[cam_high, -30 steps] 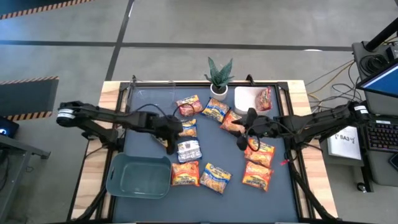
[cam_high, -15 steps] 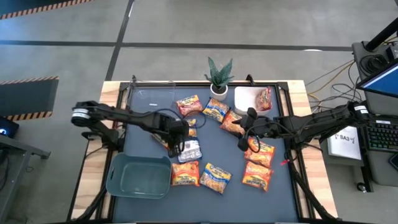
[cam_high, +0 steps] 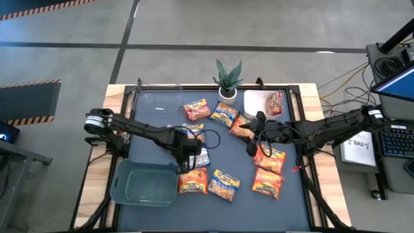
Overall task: Sort Maruchan noodles
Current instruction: Put the blue noodle pack into the blue bin
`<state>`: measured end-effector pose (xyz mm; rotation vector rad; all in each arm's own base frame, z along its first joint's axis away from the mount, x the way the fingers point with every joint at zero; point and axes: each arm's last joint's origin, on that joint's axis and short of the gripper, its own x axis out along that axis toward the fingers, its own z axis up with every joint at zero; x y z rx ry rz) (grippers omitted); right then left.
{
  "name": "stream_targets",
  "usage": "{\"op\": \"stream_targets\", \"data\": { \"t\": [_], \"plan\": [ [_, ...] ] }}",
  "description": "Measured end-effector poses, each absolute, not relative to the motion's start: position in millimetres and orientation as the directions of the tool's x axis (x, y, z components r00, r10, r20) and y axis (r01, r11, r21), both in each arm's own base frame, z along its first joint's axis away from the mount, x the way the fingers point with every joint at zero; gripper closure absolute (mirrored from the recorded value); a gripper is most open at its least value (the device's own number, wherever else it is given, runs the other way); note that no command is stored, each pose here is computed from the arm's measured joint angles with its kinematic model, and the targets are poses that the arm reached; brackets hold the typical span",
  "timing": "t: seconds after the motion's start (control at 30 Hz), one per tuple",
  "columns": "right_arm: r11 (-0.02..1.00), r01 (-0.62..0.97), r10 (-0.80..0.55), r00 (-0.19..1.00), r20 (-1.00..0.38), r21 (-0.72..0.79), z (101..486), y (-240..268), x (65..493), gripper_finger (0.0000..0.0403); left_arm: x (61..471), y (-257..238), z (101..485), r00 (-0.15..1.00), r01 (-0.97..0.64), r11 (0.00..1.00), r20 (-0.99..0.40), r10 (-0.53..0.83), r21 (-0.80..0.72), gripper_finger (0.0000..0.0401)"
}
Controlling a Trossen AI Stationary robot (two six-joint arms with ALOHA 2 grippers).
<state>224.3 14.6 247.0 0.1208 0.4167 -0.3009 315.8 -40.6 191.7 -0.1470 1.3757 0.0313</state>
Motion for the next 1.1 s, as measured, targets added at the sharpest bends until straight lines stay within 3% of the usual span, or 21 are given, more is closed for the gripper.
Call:
{"op": "stream_targets", "data": {
  "t": [0.33, 1.1],
  "plan": [
    [0.949, 0.311, -0.262, 0.875, -0.408, 0.057, 247.8, 14.7, 224.7, 0.0184, 324.2, -41.3, 170.9, 0.152, -0.093, 0.993, -0.986, -0.062, -0.076, 0.0401],
    [0.950, 0.308, -0.262, 0.875, -0.407, 0.051, 247.9, 14.7, 224.7, 0.0184, 315.4, -40.7, 189.7, 0.176, -0.076, 0.995, -0.983, -0.055, -0.069, 0.0401]
  ]
}}
